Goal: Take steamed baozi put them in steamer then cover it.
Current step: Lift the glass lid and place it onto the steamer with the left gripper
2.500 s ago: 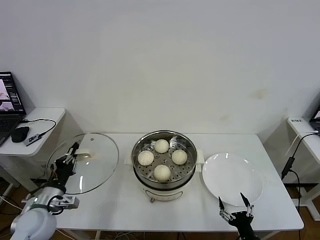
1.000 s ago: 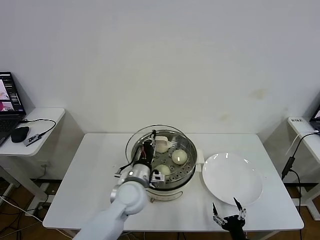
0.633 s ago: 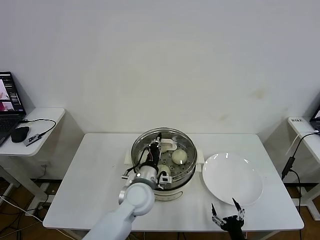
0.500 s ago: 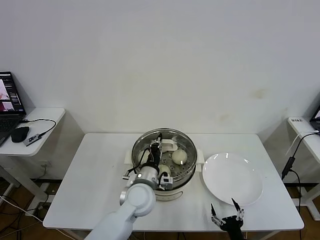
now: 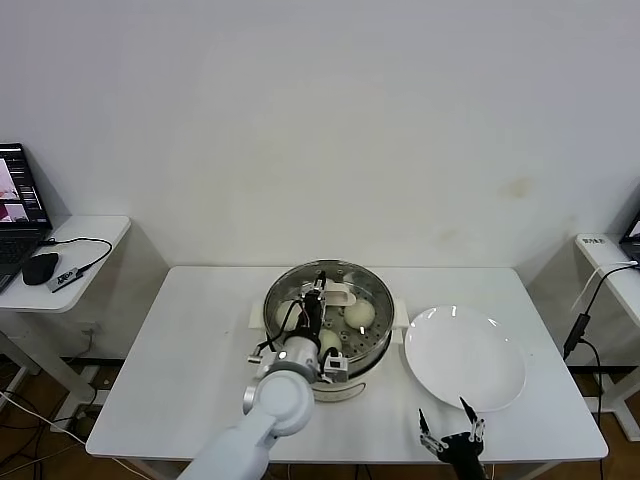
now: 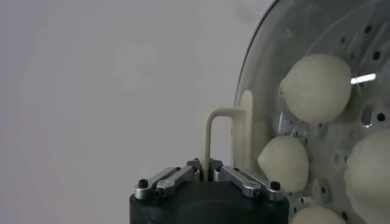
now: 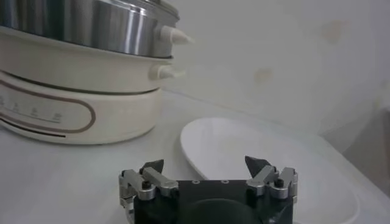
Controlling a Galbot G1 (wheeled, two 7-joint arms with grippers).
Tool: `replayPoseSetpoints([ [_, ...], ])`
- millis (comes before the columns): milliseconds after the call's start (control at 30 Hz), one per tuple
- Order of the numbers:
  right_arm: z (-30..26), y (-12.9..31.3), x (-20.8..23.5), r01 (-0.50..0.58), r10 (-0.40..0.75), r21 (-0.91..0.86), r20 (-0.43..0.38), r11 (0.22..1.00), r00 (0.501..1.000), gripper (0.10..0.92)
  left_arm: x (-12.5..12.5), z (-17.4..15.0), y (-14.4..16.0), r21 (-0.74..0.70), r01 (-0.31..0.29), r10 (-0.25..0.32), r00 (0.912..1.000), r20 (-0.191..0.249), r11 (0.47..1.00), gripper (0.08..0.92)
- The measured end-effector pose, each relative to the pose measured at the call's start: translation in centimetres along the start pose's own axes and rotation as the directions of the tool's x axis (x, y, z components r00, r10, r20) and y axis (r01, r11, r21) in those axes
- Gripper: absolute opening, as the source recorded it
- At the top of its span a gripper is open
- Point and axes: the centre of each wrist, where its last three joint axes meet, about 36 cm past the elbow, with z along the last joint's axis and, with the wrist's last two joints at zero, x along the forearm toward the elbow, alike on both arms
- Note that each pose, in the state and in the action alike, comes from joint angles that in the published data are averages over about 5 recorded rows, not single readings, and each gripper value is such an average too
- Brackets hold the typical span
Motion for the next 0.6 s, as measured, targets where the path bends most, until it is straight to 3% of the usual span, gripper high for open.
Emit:
replayPoseSetpoints([
  [267, 0.03, 0.07, 0.07, 0.003, -0.003, 0.001, 0.0, 1.0, 1.0, 0.823, -0.18, -0.22, -0.15, 0.009, 0.007, -0.007, 1.0, -0.004, 1.0, 0.17],
  [600, -0.07, 0.43, 0.03, 0.014, -0.014, 0.004, 0.002, 1.0, 1.0, 0.823, 0.36, -0.11, -0.02, 0.024, 0.027, -0.027, 0.9996, -0.006, 0.999, 0.446],
])
